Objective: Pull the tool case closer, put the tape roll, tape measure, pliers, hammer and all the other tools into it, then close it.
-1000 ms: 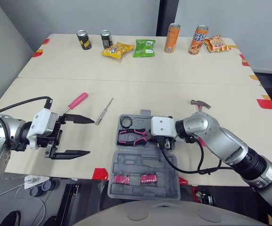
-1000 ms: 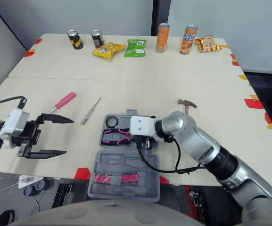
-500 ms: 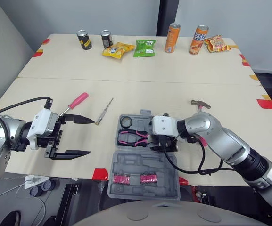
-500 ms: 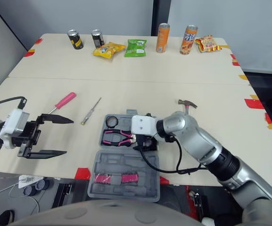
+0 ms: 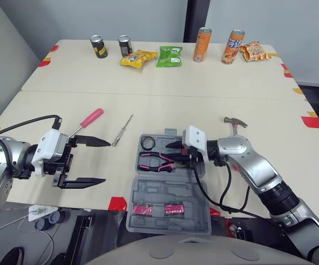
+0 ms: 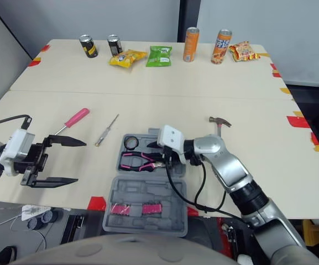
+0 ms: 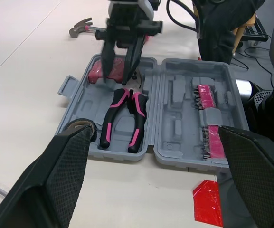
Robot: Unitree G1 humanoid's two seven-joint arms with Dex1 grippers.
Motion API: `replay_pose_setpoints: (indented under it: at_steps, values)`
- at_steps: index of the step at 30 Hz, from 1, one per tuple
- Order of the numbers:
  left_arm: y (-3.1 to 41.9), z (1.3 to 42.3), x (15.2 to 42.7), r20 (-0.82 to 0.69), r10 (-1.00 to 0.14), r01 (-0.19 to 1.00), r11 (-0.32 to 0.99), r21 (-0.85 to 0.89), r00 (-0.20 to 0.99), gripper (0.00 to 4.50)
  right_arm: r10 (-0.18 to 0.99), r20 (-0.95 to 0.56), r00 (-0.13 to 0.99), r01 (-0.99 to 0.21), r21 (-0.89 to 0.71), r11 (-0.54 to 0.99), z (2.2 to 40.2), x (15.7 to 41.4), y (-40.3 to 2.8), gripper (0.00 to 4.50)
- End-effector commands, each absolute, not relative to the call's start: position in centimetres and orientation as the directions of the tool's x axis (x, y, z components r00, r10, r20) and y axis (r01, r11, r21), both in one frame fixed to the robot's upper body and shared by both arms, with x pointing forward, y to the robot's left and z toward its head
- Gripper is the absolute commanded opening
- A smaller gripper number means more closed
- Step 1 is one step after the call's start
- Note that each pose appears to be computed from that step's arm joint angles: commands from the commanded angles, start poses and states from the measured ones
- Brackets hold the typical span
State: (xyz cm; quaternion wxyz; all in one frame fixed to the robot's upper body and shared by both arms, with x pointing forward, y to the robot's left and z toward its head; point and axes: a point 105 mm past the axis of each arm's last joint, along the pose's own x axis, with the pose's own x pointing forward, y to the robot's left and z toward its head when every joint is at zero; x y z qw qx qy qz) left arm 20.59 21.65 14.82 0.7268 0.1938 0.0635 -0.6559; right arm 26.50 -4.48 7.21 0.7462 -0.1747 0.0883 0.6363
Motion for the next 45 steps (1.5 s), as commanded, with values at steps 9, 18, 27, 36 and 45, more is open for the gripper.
replay_pose_setpoints:
  at_steps: [9,18,27,36,45]
  values:
    - [21.7,15.3,20.5,-0.346,-0.929,0.972,0.05,0.228,0.129,4.5,0.937,-0.323,0.133,-0.981,-0.178,0.078,6.2,26.8,-3.6,0.05]
    - [21.6,15.2,20.4,-0.344,-0.929,0.973,0.058,0.224,0.134,4.5,0.822,-0.547,0.157,-0.986,-0.135,0.098,0.8,27.4,-6.0,0.05]
    - [21.7,14.7,20.4,-0.347,-0.927,0.975,0.075,0.21,0.146,4.5,0.642,-0.762,0.079,-0.996,-0.086,0.02,-4.3,25.7,-9.3,0.05]
    - [21.6,14.0,20.4,-0.349,-0.925,0.976,0.084,0.2,0.151,4.5,0.553,-0.833,0.033,-0.996,-0.075,-0.053,-6.7,24.6,-9.9,0.05]
    - [21.8,13.8,20.4,-0.353,-0.922,0.977,0.094,0.193,0.158,4.5,0.62,-0.782,0.058,-0.994,-0.1,-0.032,-6.1,24.9,-8.9,0.05]
